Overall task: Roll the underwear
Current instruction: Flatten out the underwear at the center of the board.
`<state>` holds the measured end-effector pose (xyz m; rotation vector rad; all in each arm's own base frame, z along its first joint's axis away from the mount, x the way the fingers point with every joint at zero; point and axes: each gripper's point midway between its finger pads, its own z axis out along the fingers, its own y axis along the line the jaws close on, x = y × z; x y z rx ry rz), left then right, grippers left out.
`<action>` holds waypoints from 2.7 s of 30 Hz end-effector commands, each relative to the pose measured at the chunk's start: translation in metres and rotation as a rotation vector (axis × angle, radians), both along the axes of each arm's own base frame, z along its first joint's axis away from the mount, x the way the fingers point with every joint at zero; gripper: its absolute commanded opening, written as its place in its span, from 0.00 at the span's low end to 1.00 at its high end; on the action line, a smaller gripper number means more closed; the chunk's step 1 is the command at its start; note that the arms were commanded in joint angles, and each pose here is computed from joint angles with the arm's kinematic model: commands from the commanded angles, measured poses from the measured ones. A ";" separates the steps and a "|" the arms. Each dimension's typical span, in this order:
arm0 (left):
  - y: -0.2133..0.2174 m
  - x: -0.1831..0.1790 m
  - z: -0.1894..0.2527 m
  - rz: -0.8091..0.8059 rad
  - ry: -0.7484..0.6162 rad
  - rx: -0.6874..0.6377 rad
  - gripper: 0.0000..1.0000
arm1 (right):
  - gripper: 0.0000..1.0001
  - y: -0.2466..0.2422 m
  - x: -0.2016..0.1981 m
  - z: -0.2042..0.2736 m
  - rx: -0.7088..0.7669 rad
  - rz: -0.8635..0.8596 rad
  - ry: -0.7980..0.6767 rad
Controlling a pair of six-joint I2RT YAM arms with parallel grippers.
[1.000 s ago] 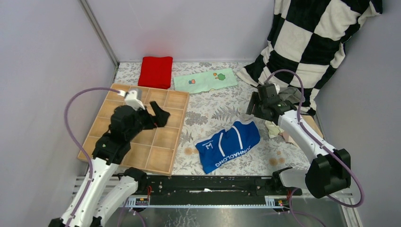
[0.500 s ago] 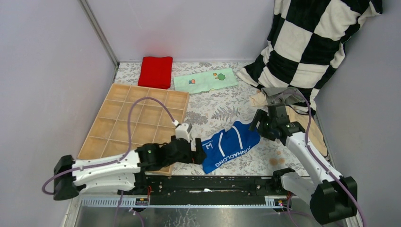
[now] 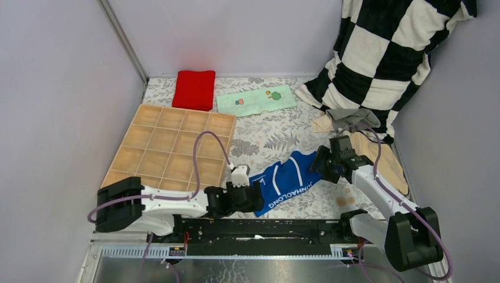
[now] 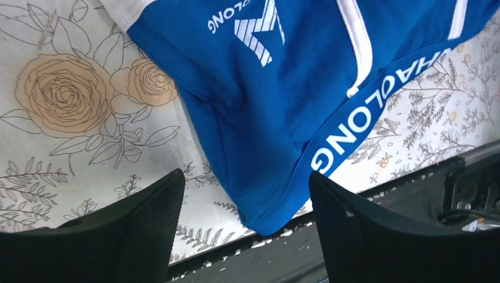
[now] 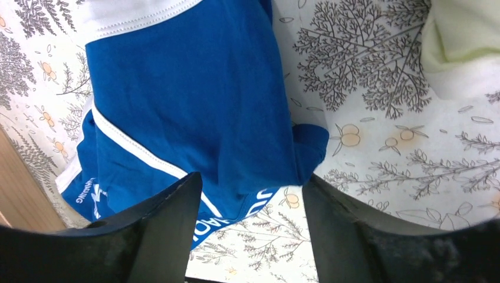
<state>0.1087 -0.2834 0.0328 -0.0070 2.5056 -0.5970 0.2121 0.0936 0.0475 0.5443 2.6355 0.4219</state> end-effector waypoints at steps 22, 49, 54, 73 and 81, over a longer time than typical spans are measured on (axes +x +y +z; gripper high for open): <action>0.058 0.115 0.073 0.222 -0.221 -0.013 0.00 | 0.26 0.030 0.033 0.046 0.131 0.097 -0.123; 0.050 0.149 0.061 0.098 -0.209 0.026 0.12 | 0.66 0.077 0.022 0.004 0.392 0.268 -0.108; 0.046 0.148 0.068 0.077 -0.207 0.016 0.01 | 0.36 0.079 0.023 0.010 0.405 0.278 -0.128; 0.071 0.098 0.087 0.022 -0.032 0.039 0.00 | 0.06 0.028 -0.043 0.036 0.216 0.048 0.032; 0.045 0.185 0.086 0.054 -0.075 0.015 0.00 | 0.09 0.023 0.028 0.017 0.140 -0.066 -0.023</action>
